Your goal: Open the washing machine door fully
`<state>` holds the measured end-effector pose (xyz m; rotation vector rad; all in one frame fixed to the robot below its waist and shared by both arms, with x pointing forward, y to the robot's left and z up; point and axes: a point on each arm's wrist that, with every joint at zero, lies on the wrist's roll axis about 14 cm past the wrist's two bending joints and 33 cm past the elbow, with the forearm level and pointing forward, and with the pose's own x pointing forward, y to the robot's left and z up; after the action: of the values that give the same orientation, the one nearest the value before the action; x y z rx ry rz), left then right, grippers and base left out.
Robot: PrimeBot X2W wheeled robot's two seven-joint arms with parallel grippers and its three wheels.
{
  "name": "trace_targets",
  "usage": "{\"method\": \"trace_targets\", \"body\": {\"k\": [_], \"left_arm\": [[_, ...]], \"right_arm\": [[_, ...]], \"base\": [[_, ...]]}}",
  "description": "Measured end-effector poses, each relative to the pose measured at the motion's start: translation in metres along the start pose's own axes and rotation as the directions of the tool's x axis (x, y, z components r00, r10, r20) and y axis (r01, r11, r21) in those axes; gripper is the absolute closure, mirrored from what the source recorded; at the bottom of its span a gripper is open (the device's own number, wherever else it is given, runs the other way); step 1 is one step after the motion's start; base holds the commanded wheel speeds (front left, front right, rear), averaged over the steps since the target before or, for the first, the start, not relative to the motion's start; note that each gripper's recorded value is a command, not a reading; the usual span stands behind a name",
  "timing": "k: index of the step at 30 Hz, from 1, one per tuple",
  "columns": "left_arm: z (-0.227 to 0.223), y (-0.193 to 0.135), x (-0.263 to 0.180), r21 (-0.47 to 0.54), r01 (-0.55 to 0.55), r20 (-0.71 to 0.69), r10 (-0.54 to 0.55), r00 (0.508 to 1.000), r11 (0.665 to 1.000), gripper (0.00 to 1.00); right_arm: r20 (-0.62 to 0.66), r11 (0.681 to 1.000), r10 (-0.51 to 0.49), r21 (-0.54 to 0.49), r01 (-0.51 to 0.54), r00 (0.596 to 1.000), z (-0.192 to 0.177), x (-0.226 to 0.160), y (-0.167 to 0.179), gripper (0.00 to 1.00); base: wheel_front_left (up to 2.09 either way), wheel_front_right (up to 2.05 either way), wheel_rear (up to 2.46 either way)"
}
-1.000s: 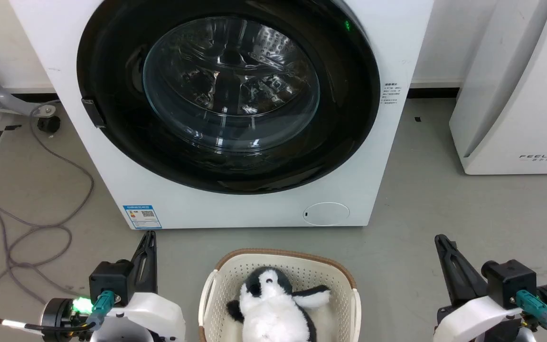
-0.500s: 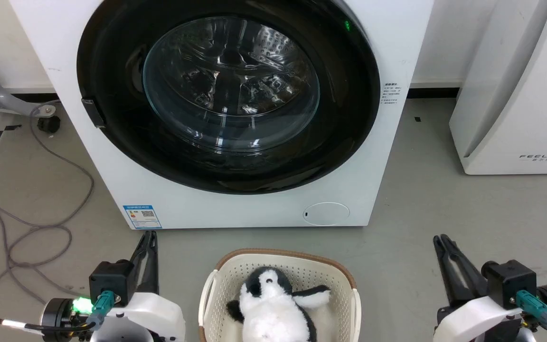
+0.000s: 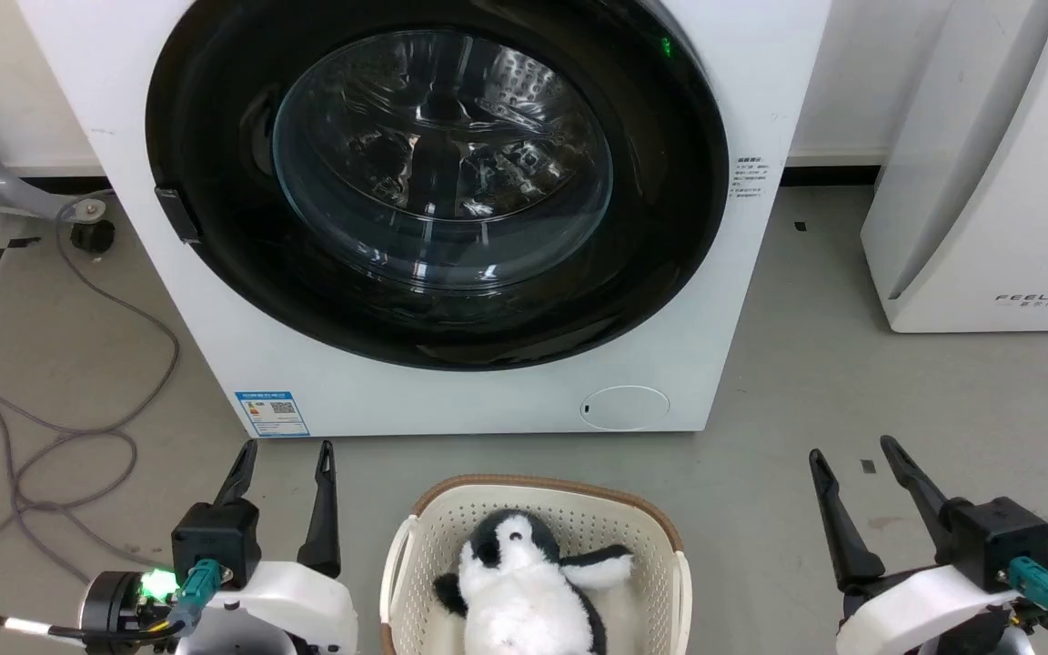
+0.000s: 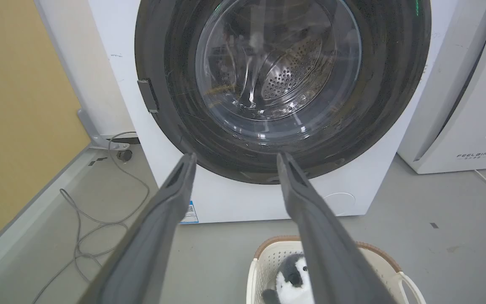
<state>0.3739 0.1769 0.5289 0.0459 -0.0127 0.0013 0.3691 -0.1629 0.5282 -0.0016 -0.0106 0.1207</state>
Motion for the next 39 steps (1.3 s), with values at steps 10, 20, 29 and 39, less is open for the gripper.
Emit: {"method": "trace_targets", "body": {"k": [10,20,29,39], "left_arm": [[0.002,0.000,0.000,-0.009,-0.006,0.017,0.007,1.000,1.000,0.00],[0.004,0.001,0.000,-0.023,-0.019,0.035,0.019,0.999,1.000,0.00],[0.006,0.002,-0.001,-0.026,-0.026,0.052,0.027,0.998,0.999,0.00],[0.006,0.006,-0.001,-0.026,-0.043,0.065,0.044,0.997,0.999,0.00]], "right_arm": [[0.042,0.999,-0.006,0.051,0.004,0.999,0.008,0.001,-0.002,0.00],[0.078,0.989,-0.016,0.149,0.004,0.997,0.014,0.001,-0.004,1.00],[0.107,0.907,-0.034,0.421,-0.014,0.994,0.015,0.001,-0.003,1.00],[0.107,0.709,-0.084,0.705,-0.016,0.991,0.012,0.004,-0.012,1.00]], "base": [[0.00,0.00,0.00],[0.00,0.00,0.00],[0.00,0.00,0.00],[0.00,0.00,0.00]]}}
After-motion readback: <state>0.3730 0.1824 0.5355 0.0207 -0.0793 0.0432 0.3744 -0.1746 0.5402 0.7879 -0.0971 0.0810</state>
